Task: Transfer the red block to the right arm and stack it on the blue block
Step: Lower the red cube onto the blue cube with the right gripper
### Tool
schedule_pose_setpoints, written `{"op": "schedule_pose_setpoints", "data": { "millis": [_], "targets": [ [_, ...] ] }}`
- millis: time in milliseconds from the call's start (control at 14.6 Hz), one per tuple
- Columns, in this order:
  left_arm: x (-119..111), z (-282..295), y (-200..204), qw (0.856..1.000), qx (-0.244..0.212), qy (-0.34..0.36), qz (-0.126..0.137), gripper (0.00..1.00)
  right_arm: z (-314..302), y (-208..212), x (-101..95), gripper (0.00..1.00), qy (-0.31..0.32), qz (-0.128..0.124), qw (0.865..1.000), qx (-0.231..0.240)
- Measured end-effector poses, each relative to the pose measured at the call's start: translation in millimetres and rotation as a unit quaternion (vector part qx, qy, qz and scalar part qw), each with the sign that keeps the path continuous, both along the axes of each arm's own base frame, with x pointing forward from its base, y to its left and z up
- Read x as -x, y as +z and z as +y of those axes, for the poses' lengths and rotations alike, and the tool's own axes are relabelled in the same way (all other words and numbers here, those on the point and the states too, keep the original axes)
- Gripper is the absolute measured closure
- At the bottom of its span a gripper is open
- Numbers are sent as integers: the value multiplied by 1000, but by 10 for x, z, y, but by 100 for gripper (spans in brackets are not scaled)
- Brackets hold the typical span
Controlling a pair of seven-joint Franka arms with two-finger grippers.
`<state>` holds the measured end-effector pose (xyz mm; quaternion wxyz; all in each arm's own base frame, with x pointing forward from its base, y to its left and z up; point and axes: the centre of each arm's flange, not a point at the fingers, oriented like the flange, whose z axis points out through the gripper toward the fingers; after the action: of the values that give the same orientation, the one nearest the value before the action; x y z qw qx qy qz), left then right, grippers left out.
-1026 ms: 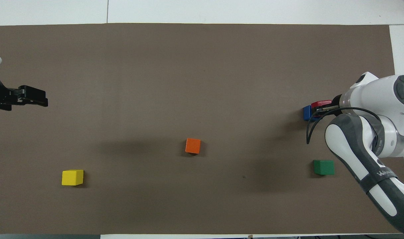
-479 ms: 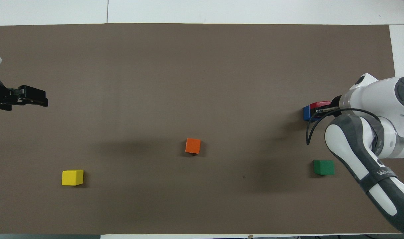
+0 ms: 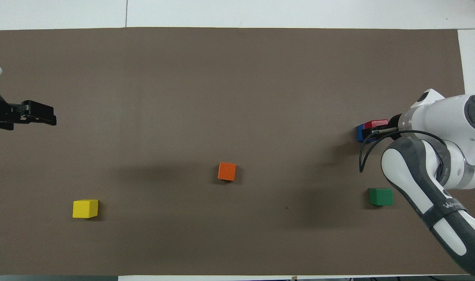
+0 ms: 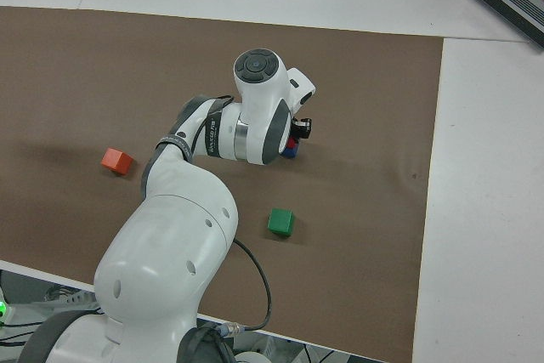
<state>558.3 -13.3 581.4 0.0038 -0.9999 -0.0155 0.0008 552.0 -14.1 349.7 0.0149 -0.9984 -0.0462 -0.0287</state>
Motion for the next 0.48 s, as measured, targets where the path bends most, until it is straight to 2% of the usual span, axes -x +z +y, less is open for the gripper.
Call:
{"op": "schedule_pose_setpoints", "data": {
  "millis": [68,137,342,479],
  "targets": [
    [0,0,0,1000,0,0,0,0,0,4,-1,5,0,0,1000,0],
    [0,0,0,1000,0,0,0,0,0,13,-4,0,0,-1,1000,0],
    [0,0,0,1000,0,0,0,0,-1,148,-54,0,0,-8,1000,0],
    [0,0,0,1000,0,0,0,0,1,444,-143,0,2,-4,1000,0]
  ]
}}
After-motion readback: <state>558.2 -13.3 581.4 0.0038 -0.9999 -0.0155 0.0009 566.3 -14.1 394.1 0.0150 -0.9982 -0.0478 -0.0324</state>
